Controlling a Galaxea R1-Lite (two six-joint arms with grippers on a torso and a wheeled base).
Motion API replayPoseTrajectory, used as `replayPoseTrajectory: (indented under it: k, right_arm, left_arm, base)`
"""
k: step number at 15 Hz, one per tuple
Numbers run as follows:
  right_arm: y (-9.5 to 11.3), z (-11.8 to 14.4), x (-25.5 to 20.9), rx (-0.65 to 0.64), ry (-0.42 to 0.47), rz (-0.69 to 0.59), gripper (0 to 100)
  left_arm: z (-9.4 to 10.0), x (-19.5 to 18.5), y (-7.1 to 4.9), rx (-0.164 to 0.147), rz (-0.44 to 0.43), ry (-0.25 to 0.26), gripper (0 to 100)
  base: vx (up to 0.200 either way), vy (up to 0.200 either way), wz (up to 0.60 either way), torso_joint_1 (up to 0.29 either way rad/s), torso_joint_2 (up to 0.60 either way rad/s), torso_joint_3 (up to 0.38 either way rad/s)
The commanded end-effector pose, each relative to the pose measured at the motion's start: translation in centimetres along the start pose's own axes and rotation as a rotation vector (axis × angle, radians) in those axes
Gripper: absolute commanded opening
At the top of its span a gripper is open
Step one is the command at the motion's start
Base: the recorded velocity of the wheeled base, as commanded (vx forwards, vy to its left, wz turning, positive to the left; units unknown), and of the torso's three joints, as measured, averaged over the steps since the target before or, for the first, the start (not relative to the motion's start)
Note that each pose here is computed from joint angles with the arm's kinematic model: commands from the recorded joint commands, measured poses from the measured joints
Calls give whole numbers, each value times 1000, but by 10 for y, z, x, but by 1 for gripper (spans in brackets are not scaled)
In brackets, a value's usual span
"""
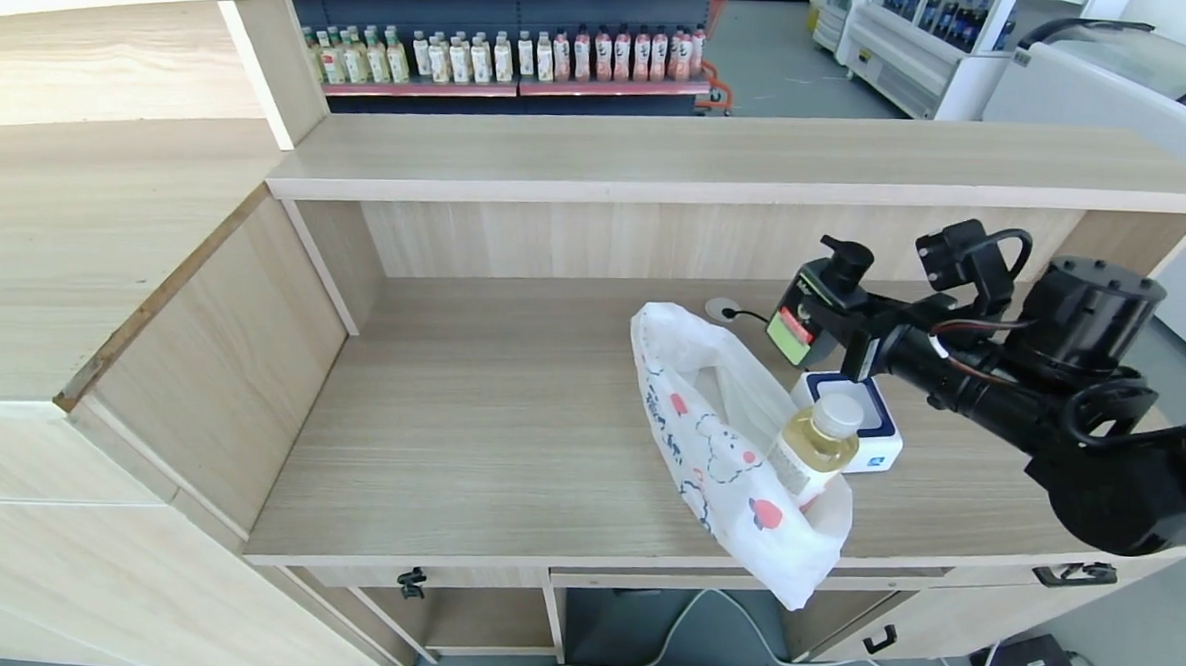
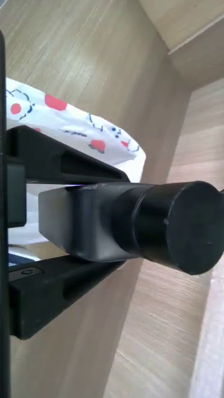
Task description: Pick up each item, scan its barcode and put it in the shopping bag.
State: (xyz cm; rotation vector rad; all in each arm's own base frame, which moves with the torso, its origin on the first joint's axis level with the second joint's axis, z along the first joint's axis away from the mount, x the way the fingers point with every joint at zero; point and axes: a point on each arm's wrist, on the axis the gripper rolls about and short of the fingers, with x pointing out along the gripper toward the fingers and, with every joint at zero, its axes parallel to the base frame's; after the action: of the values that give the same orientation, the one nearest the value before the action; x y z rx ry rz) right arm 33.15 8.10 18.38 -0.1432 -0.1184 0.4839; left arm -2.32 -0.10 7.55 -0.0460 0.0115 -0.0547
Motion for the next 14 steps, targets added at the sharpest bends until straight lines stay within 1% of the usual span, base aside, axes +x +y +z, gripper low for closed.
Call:
replayPoseTrajectory:
  k: [1, 4, 7, 11, 14]
  right_arm:
    - [-10, -31, 8, 31, 82, -21, 0]
    - [-15, -31, 8, 52, 78, -37, 0]
    - [-24, -43, 6, 62, 109, -48, 0]
    - [-27, -67, 17, 54, 86, 123, 0]
    - [-34, -86, 18, -1, 114, 155, 0]
  left_arm:
    - [0, 0, 0, 0, 0, -1, 100]
    - [0, 0, 0, 0, 0, -1, 100]
    - [0, 0, 0, 0, 0, 1, 100]
    - [0, 0, 0, 0, 0, 1, 100]
    - [0, 0, 0, 0, 0, -1, 100]
  base:
    - [0, 0, 0, 0, 0, 0]
    - [0, 0, 0, 0, 0, 0]
    - [0, 0, 0, 0, 0, 0]
    - [0, 0, 0, 0, 0, 0]
    - [0, 0, 0, 0, 0, 0]
